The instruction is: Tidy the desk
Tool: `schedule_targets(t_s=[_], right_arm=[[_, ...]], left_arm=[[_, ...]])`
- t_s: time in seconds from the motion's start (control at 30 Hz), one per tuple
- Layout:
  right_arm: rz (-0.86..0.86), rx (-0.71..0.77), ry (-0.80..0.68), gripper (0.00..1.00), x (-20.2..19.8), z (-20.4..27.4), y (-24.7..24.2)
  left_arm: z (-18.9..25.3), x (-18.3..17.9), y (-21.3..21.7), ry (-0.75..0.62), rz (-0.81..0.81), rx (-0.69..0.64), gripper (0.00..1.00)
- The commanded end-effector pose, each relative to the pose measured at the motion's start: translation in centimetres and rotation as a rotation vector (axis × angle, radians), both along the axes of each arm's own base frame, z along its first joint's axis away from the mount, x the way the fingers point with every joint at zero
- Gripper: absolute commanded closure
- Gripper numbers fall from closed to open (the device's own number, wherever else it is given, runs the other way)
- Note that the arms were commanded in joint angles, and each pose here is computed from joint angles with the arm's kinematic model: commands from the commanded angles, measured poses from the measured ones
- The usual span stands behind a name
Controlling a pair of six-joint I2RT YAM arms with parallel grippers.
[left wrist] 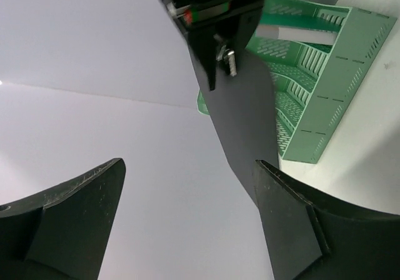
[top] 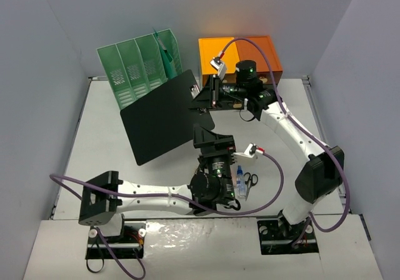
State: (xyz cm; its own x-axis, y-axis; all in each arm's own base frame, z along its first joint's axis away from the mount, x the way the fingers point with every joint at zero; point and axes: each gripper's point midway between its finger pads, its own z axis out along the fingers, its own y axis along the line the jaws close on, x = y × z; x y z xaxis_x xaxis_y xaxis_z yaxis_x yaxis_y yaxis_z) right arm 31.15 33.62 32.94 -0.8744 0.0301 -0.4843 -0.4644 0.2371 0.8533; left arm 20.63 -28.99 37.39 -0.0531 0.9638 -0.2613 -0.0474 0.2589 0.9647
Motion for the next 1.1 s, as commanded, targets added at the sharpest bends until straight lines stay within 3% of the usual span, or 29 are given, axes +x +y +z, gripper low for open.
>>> schedule_targets(t_s=[0.0,0.1,0.27,0.43,0.7,0.87,1.07], right_arm=[[-0.045,0.016,-0.146,1.00,2.3,3.3,0.0],[-0.083,-0.009,-0.146,1.00,3.4,3.0,-0.3],[-0.127,-0.037,-0.156,1.00,4.5,3.0,-0.3],[-0.186,-0.080,-0.208,1.00,5.6,4.5,0.0],[-0.225,-0.080,-0.274,1.00,7.1,8.0,2.4],[-0.268,-0.065,-0.331,1.00,7.7,9.9,3.1],[-0.310,-0.087,-0.409,1.00,7.6,10.6,4.3]], left_arm=[[4.8,-1.3,7.8,0.094,0.105,-0.603,0.20],[6.4,-1.1,12.5,0.091,0.249,-0.718,0.20],[9.8,-1.3,22.6,-0.100,0.455,-0.960,0.19],[11.5,-2.4,29.6,-0.194,0.608,-1.042,0.19],[12.3,-3.2,31.1,-0.173,0.581,-1.149,0.16],[12.2,-3.3,31.7,-0.236,0.570,-1.168,0.15],[11.5,-2.9,30.8,-0.267,0.401,-1.350,0.14]])
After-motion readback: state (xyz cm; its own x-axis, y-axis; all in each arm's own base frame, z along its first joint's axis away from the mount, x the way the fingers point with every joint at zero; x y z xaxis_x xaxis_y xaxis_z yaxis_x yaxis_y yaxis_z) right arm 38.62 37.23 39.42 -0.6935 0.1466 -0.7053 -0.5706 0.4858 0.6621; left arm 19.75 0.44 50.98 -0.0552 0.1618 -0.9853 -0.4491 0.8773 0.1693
